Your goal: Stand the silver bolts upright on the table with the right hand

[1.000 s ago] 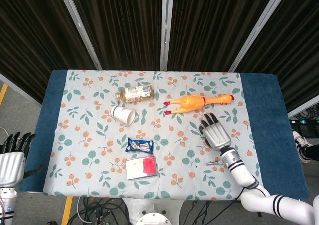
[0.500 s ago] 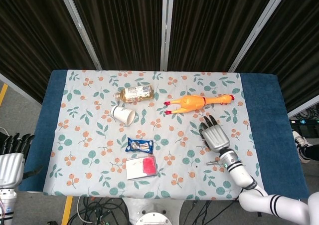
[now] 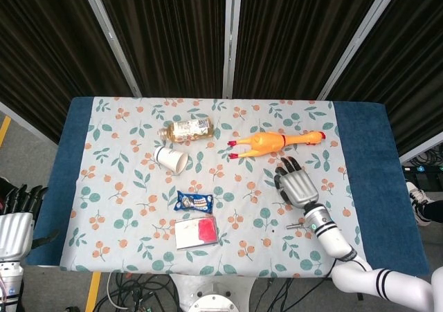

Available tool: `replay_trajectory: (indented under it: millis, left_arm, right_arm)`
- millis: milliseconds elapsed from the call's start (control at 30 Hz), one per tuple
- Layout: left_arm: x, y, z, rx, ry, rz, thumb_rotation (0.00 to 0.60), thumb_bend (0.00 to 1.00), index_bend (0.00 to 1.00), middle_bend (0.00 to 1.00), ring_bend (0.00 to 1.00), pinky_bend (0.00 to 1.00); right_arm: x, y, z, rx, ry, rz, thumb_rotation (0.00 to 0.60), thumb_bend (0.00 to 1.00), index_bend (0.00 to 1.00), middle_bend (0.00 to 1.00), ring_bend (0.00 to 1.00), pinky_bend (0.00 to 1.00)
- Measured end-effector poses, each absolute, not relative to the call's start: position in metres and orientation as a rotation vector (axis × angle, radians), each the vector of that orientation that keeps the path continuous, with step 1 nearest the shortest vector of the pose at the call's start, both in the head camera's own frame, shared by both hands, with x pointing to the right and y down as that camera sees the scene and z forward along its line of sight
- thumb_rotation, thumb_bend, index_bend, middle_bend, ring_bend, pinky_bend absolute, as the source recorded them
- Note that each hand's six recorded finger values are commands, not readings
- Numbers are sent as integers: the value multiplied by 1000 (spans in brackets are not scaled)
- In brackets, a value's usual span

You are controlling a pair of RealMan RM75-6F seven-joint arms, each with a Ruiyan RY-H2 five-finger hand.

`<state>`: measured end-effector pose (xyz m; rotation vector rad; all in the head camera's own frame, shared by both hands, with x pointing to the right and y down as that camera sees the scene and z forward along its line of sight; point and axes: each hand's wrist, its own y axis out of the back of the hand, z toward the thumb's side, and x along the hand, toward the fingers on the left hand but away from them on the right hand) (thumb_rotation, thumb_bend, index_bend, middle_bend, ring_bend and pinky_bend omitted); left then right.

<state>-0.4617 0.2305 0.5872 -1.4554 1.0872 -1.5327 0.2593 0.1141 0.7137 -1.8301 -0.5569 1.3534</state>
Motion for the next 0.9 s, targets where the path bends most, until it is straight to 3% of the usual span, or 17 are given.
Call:
replay_trajectory:
  millis: [467, 900]
  left_arm:
    - [-463, 232, 588, -1456, 1087, -1542, 600, 0, 136, 117, 0, 0]
    - [-463, 232, 588, -1457, 1084, -1545, 600, 0, 136, 117, 0, 0]
  right_arm:
    - [248, 96, 720, -2154, -796, 1336, 600, 373, 599, 251, 0, 0]
    - [247, 90, 731, -2243, -830, 1352, 600, 370, 512, 238, 0, 0]
